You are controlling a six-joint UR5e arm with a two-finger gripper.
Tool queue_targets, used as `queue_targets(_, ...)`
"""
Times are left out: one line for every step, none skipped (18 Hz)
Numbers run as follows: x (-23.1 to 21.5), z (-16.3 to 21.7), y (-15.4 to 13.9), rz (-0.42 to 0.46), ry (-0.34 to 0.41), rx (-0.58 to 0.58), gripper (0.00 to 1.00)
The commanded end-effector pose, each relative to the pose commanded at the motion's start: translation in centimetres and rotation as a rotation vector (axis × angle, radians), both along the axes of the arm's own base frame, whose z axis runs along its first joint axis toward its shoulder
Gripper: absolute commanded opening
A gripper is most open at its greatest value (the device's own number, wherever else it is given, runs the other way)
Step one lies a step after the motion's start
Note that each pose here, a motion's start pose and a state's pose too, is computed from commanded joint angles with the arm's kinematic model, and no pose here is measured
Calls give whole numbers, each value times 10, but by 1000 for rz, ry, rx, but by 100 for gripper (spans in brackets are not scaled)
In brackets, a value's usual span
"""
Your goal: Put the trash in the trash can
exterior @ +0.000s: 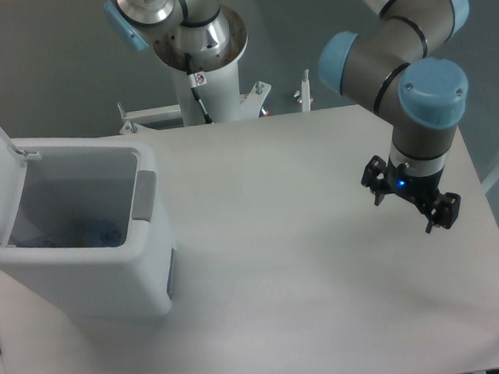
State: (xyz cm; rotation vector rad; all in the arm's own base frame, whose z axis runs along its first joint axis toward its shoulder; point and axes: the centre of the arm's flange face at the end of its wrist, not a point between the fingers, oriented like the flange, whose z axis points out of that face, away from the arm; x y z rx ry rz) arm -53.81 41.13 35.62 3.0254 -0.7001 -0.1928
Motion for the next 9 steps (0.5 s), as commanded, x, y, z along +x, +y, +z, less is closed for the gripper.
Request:
queue_targets(1,1,0,-29,1,-2,100)
queue_targets(2,3,-1,-40,3,-2,100)
queue_targets(2,3,0,-40,3,0,100)
queue_targets(2,2,0,-42,1,0,100)
queue_targets(2,1,-1,-41,-2,2,100)
queue_targets(3,-1,-1,-42,-3,2,100)
queue_targets(4,-3,-1,-43,-7,2,100)
queue_targets(5,-6,-1,-37,-13,1,100)
queue_targets(7,-8,-1,-37,-18,1,100)
